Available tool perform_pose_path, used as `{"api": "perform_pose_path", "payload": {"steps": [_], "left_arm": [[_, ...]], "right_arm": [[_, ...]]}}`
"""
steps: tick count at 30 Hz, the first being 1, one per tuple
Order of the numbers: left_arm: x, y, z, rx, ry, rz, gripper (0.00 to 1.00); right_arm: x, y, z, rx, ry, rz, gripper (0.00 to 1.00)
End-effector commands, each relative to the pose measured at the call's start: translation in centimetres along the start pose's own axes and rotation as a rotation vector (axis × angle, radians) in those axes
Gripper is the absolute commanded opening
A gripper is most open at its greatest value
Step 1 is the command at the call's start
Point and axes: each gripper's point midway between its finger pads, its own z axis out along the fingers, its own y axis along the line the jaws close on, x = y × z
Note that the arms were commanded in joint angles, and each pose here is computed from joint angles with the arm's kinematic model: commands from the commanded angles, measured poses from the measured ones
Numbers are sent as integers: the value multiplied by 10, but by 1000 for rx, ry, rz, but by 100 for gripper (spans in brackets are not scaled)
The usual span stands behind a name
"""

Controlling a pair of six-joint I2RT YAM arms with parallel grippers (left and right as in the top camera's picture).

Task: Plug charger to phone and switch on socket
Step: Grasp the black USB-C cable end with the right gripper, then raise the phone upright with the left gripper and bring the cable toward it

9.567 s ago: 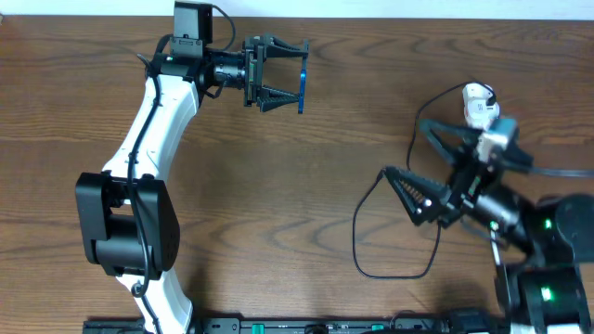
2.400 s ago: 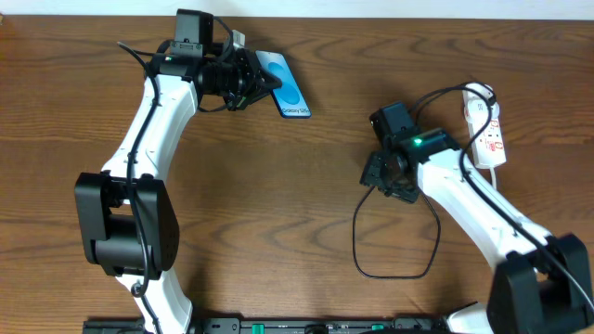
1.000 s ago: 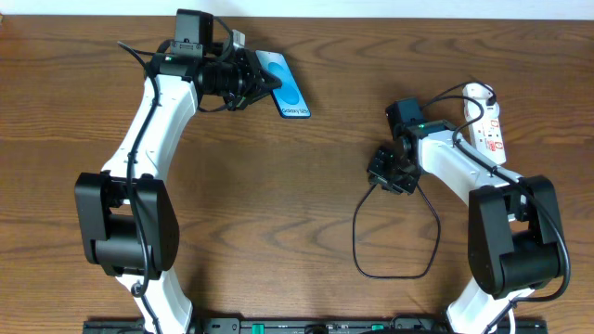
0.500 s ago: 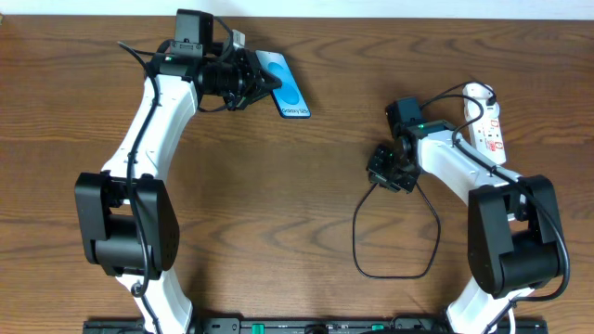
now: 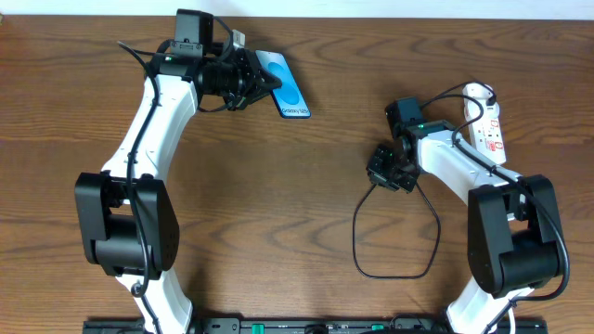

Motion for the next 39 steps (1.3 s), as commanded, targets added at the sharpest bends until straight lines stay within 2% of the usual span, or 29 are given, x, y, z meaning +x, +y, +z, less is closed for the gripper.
{"api": "perform_pose_path", "payload": {"steps": [1,8,11,14,15,18,26,30,33,39], "left_arm": [[1,-9,-5,20,-4,34,7],[1,-9,-5,21,-4,34,7],[3,-16,-6,52,12,45,7],[9,-50,-11,224,68,144,7],[14,-76,-19,351,104,245,7],[20,-98,-28,458,142,318,7],[22,-106,-33,497,160,342,7],[36,-125,-47,604,227,453,8],[39,-133,-54,631,256,448,7],[46,-140,-59,660,288,485,8]], "right_arm": [[1,-9,11,37,12,9,13],[-6,-1,10,5,-11,-17,2],[-6,13,4,-62,-8,-80,2],[-4,42,-15,-204,-9,-198,1],[2,64,-33,-323,-10,-287,2],[13,90,-67,-477,-22,-398,2],[54,130,-163,-818,-93,-702,1],[57,131,-180,-841,-132,-728,1],[60,134,-185,-869,-133,-749,1],[80,148,-209,-1045,-108,-884,1]]}}
